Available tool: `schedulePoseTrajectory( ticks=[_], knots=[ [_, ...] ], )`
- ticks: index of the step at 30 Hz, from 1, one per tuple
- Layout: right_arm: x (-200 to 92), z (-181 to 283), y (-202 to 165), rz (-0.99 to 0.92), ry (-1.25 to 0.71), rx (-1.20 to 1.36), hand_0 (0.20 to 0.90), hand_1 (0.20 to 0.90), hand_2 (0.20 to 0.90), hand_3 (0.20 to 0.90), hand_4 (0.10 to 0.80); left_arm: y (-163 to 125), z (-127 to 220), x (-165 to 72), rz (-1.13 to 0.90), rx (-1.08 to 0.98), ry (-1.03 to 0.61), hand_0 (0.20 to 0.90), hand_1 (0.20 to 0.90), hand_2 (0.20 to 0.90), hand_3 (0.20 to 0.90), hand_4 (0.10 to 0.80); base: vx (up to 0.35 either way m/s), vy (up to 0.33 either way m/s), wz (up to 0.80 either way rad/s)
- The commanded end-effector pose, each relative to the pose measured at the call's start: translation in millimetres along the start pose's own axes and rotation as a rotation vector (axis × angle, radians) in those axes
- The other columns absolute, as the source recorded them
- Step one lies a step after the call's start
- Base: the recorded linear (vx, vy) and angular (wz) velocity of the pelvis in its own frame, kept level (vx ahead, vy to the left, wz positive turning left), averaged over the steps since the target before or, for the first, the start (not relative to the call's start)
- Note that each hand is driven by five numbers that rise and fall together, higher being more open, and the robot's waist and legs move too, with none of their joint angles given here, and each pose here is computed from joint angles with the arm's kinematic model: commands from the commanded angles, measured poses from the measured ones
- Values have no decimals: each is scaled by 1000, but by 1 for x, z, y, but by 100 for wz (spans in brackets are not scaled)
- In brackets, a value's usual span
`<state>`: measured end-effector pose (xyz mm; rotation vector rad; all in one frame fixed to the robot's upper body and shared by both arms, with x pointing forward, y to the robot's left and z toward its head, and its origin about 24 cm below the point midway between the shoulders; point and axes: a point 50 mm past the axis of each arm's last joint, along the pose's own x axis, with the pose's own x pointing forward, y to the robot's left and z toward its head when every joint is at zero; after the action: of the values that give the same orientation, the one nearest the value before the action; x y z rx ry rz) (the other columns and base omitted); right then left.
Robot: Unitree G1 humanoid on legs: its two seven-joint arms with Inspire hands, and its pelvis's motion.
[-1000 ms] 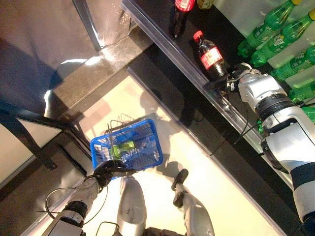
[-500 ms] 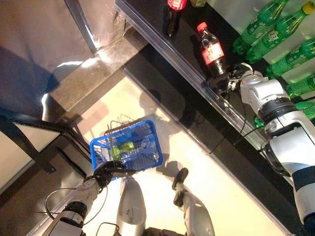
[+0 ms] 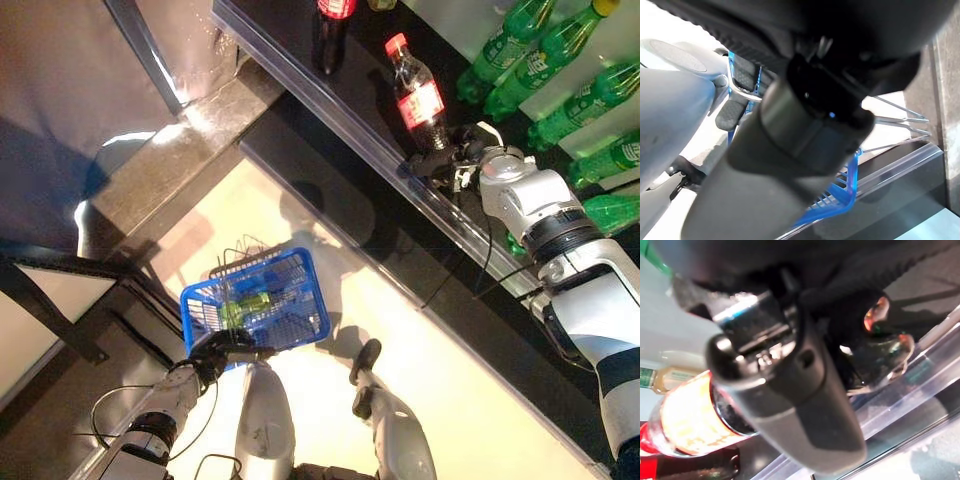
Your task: Pick up the drink and place into the basket.
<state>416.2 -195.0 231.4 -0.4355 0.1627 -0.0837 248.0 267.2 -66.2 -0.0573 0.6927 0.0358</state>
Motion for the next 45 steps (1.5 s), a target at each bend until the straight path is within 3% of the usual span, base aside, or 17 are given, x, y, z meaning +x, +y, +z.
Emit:
schedulePoseTrajectory(
  ticks=[1, 26, 45],
  knots=[
    [-29, 73, -52, -170, -361, 25, 300, 300, 300, 200, 100, 1, -3, -7, -46, 41, -57, 300, 300, 300, 200, 100, -2, -1, -4],
    [-58, 98, -49, -301, -623, 48, 300, 300, 300, 200, 100, -10, -7, -4, -61, 14, -63, 300, 300, 300, 200, 100, 0, 3, -1],
    [-102, 102, -1, -111, -968, 85, 300, 300, 300, 200, 100, -27, -13, -1, -90, -36, -86, 300, 300, 300, 200, 100, -2, 21, -2]
  ],
)
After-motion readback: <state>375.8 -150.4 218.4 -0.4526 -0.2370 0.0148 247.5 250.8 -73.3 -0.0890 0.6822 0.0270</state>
